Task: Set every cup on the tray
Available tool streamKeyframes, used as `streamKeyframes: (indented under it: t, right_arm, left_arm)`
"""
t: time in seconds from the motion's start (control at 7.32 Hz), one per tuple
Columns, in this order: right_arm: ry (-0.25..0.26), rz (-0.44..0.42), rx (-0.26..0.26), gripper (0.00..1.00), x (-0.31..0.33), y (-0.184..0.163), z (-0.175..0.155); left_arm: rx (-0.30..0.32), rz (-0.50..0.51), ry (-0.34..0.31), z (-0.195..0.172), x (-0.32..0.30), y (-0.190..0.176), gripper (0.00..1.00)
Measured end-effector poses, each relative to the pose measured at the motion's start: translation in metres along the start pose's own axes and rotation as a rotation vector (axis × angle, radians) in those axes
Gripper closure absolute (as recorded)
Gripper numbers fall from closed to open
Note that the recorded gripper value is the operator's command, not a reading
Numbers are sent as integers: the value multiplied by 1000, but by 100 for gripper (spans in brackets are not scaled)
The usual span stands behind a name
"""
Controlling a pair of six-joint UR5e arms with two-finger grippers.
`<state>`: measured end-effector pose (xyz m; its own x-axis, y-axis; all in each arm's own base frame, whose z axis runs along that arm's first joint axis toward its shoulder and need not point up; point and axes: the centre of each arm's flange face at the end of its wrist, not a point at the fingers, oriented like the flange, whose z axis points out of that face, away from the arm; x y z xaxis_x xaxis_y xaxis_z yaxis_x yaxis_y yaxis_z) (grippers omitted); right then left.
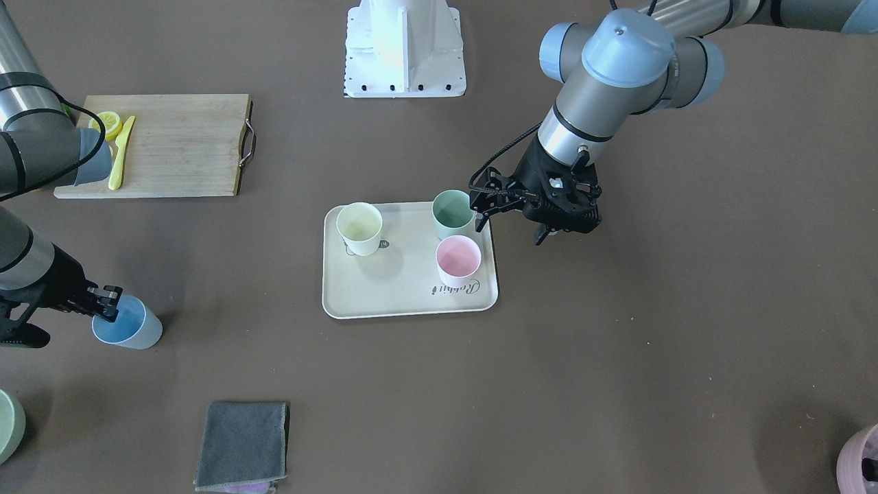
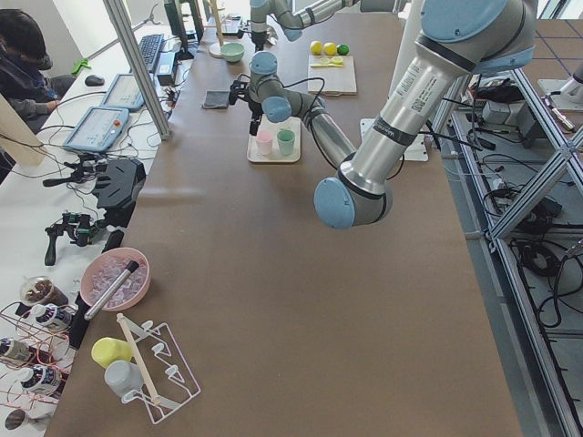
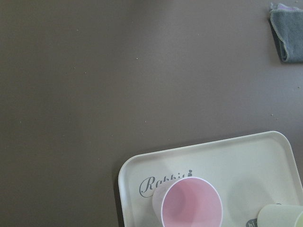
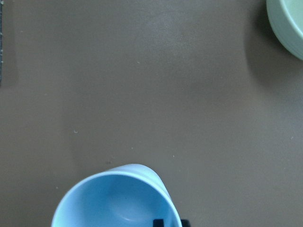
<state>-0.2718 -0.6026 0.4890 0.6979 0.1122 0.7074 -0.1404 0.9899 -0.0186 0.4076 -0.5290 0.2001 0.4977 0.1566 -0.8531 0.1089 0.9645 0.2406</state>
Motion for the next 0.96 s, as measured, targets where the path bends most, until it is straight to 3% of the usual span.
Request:
streamKeyframes:
  t: [0.41,0.68,0.96]
  right_arm:
    - [-69,108,38,100,-51,-4,-37]
    - [-126,195,45,100,-117,-1,-53]
    - [-151,231,52,100,-180,14,-55]
  left_arm:
    - [-24,3,-32,-17,-15,-8,1]
    - [-95,53,-83,-57,-70,-19,1]
    - [-137,155,-144,-91,-157,-20,1]
